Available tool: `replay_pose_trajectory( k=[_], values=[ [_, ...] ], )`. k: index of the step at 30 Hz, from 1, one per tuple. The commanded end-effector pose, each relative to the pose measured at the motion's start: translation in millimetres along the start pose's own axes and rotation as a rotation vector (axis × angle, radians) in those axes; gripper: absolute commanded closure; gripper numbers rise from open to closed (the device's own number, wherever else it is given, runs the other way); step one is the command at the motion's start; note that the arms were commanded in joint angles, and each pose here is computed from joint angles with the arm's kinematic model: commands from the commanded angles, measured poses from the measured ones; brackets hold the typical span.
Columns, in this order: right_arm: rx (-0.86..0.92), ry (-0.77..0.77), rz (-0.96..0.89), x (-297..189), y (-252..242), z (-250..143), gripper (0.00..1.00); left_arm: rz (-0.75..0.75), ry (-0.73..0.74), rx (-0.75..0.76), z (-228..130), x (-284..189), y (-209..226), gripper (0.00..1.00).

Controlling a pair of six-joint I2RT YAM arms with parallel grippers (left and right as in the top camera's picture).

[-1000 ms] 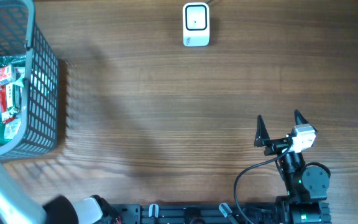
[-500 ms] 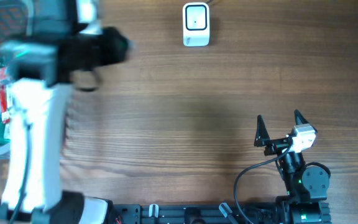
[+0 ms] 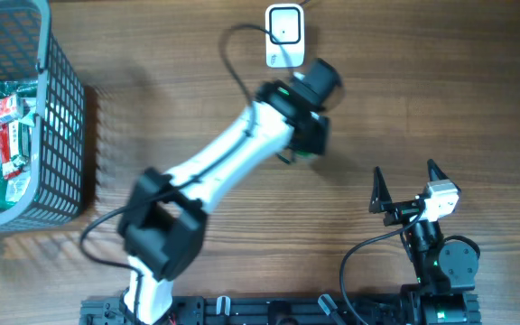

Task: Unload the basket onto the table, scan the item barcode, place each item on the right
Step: 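Lift the jar out and carry it toward the white scanner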

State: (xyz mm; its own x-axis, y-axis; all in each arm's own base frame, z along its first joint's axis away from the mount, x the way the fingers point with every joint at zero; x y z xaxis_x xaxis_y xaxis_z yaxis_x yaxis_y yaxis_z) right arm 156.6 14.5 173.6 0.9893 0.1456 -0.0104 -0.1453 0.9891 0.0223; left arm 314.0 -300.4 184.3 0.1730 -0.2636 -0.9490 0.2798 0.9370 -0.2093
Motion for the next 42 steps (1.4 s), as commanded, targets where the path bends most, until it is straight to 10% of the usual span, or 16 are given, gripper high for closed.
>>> replay_pose_trajectory(
  k=[1,12,18,38,42],
  values=[
    [-0.003,-0.007,-0.007,0,0,1,0.00,-0.017,-0.006,0.022,-11,26,-33,0.55],
    [-0.003,-0.007,-0.007,0,0,1,0.01,0.078,-0.053,0.023,-19,54,-46,0.56],
    [-0.003,-0.007,-0.007,0,0,1,0.00,0.084,-0.049,0.030,-19,55,-44,0.00],
    [-0.003,-0.007,-0.007,0,0,1,0.00,-0.033,-0.097,0.732,-6,31,-57,0.00],
    [-0.003,-0.007,-0.007,0,0,1,0.00,-0.038,-0.062,0.728,-10,37,-55,0.26]
  ],
)
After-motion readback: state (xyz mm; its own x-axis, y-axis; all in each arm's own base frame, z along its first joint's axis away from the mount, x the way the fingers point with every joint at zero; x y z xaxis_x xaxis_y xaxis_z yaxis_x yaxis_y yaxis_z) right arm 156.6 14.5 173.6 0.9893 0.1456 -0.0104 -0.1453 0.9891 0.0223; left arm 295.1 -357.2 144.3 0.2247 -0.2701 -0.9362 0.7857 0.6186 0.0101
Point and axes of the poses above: each gripper's point midway between its finger pads, its own x axis out along the fingers, its own y axis along the line the jaws close on, z = x × y, the point moved 9 cm from there along -x, back along the fingers
